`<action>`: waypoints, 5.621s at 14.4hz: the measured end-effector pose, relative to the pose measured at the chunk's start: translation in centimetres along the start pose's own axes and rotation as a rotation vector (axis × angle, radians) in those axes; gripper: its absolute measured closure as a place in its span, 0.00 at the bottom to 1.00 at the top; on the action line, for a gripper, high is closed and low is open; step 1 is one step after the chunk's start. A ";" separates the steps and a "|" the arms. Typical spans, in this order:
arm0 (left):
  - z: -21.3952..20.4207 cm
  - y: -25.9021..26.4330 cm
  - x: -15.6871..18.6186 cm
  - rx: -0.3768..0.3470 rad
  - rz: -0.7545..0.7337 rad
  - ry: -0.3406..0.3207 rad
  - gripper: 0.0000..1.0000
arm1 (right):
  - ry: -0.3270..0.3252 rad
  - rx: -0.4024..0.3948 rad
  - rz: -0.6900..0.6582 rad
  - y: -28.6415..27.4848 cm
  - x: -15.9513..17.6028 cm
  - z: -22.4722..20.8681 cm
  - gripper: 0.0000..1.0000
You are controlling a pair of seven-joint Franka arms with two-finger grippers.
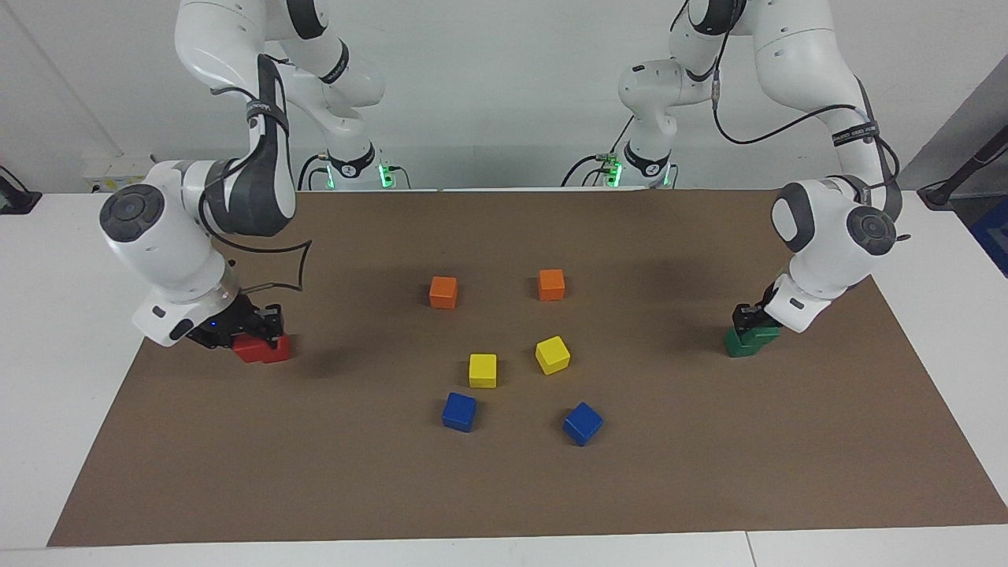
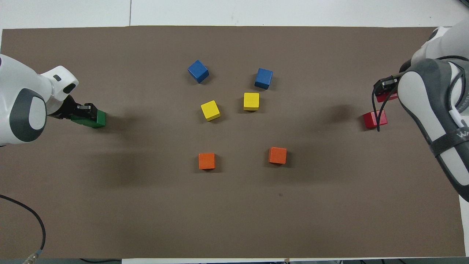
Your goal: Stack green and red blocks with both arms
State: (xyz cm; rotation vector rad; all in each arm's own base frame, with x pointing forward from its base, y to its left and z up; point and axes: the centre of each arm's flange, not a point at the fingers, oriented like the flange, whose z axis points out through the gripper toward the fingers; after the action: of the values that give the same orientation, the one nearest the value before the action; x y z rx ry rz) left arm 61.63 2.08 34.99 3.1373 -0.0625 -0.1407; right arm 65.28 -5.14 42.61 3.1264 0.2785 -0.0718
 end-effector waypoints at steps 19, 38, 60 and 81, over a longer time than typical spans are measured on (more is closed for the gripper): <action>-3.1 -1.5 -0.7 0.011 -0.019 0.089 0.00 | 0.013 -0.001 -0.038 1.0 -5.8 7.8 0.45; -18.5 -0.7 -5.1 0.019 -0.017 0.046 0.00 | 0.012 -0.001 -0.073 1.1 -6.0 8.3 0.45; -18.8 4.2 -8.2 0.022 0.057 0.055 0.00 | 0.011 0.000 -0.073 1.1 -6.1 8.4 0.45; -21.5 6.0 -8.2 0.038 0.093 0.056 0.00 | 0.015 -0.001 -0.039 1.0 -6.0 8.0 0.00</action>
State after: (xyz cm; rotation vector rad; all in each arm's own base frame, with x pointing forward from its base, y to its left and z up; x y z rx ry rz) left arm 55.14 -3.57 57.19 3.1661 -0.2136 -0.0523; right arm 59.22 -7.26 34.88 3.1217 0.3394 -0.0477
